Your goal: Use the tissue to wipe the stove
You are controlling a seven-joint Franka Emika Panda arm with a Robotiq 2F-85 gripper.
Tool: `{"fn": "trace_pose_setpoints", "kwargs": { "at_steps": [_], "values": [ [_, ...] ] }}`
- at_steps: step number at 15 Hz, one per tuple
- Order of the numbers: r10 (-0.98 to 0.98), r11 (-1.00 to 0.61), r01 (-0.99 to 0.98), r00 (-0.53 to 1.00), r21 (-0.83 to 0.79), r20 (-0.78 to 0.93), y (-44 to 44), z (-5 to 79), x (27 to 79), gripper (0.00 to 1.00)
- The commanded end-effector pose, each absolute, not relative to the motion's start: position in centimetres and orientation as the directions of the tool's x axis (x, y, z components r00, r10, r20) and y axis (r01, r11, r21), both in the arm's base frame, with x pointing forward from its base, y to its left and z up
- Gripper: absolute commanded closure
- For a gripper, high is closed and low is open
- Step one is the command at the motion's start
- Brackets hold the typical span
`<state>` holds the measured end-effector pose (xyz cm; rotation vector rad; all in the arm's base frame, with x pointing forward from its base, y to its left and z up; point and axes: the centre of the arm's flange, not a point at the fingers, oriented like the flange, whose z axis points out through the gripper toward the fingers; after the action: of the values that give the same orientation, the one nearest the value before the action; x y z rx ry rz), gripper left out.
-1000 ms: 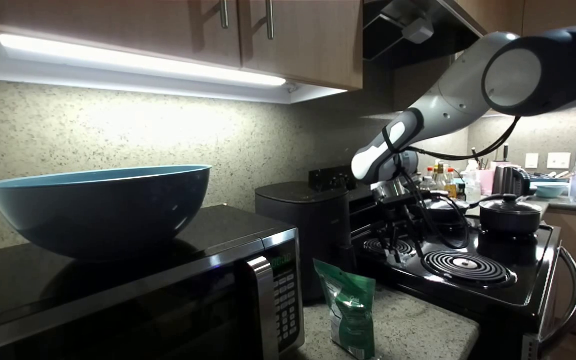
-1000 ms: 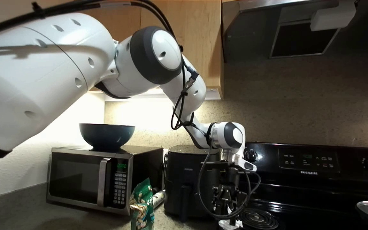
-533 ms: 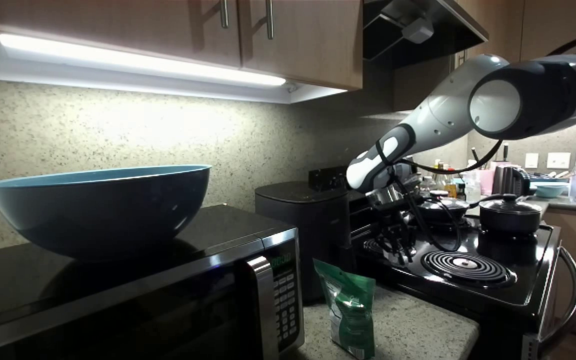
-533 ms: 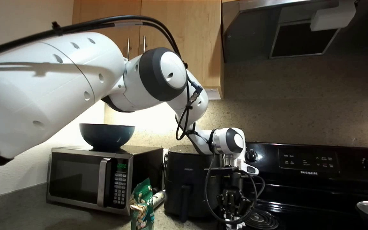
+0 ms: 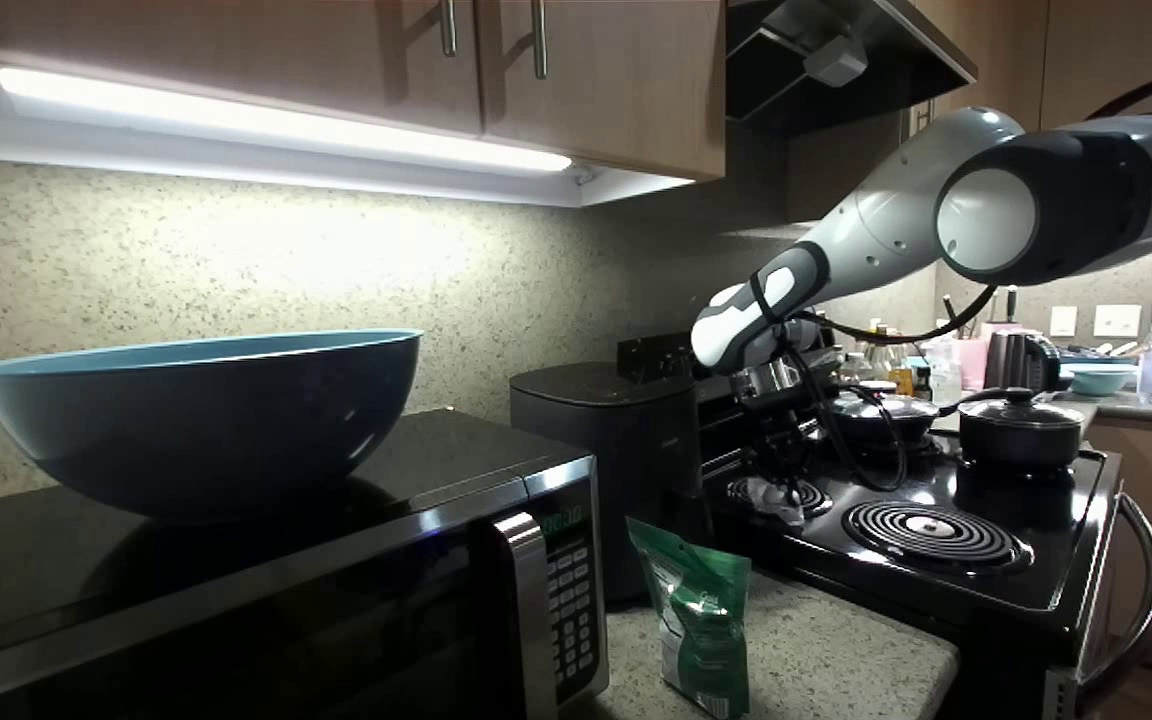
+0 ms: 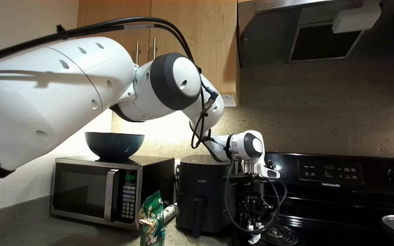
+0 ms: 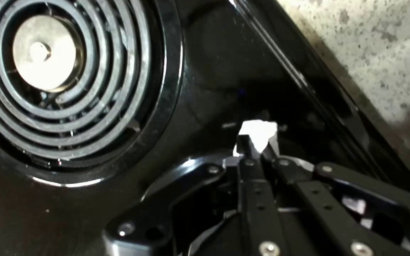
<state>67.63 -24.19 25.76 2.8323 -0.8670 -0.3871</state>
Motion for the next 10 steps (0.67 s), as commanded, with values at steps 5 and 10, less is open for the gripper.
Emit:
{"fn": "trace_pose_setpoints", "kwargs": {
  "at_steps": [5, 10],
  "values": [
    [-0.574, -0.815, -0.559, 0.814, 0.151, -0.088, -24.4, 28.9, 69.1, 0.94],
    [-0.494, -0.868, -0.483, 0.864, 0.118, -0.097, -23.4, 27.9, 71.4, 0.94]
  ]
}}
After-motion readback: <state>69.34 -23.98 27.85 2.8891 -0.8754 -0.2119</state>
